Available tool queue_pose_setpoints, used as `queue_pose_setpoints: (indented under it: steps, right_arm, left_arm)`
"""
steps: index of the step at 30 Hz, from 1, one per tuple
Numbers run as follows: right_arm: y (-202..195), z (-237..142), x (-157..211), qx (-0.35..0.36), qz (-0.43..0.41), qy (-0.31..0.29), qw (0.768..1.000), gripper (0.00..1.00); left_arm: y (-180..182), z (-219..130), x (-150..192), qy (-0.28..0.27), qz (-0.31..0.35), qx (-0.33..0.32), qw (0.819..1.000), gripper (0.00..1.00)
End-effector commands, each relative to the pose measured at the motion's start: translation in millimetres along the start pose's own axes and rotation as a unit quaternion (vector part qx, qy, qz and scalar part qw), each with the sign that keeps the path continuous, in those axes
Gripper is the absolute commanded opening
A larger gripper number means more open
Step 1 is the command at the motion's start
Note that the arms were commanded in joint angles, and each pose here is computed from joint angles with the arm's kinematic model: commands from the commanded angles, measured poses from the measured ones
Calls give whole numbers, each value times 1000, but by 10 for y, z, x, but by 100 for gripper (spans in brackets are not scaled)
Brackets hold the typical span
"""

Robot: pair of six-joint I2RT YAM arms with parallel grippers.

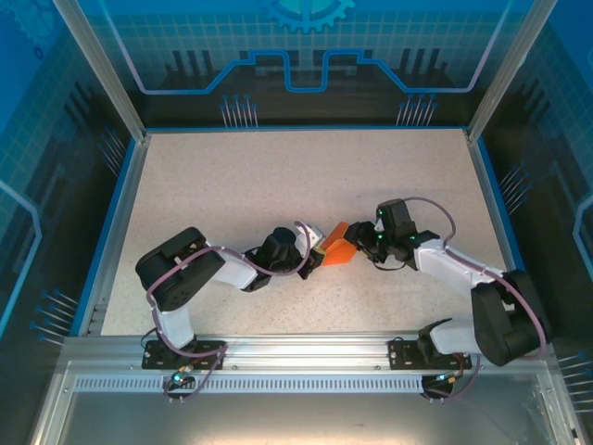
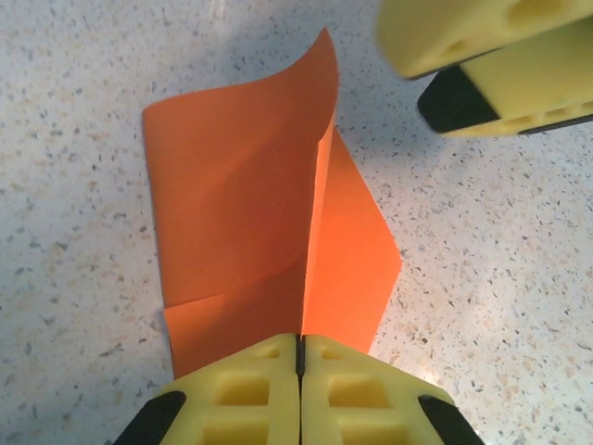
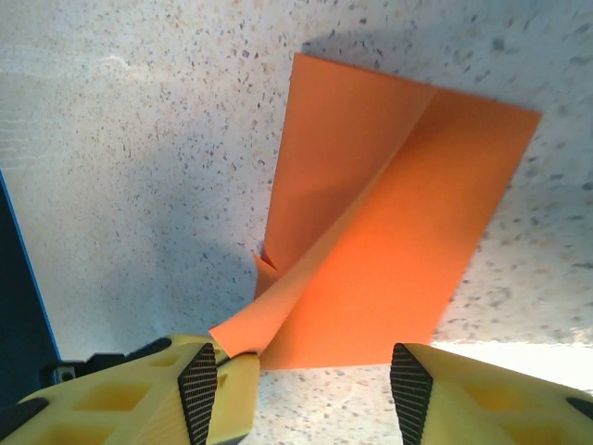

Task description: Fold a paper plane with a square sheet of paper (pick it up from the middle)

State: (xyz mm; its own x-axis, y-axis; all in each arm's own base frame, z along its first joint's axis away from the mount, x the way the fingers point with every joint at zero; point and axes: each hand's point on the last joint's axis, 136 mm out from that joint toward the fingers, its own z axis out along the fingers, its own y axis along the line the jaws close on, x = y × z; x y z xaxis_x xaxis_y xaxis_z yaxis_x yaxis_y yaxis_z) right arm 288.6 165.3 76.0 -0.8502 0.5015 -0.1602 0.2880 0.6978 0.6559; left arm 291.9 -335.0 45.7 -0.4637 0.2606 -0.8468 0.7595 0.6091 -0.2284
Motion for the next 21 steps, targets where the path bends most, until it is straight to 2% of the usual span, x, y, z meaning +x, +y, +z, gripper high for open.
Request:
queue_pose_setpoints:
  steps: [1, 9, 17, 21]
  right_arm:
    - [28, -61, -73, -19, -76, -22, 997, 55]
    - [96, 88, -9, -54, -98, 8, 994, 44]
    - [13, 253, 50, -46, -76, 35, 995, 30]
    - [-27, 318, 66, -40, -67, 43, 996, 29]
  left_arm:
    - [-104, 60, -43, 21, -69, 22, 997, 4]
    - [-144, 102, -104, 52, -181, 26, 982, 0]
    - [-43, 112, -80, 53, -257, 14, 965, 0]
    - [1, 126, -51, 51, -281, 15, 958, 0]
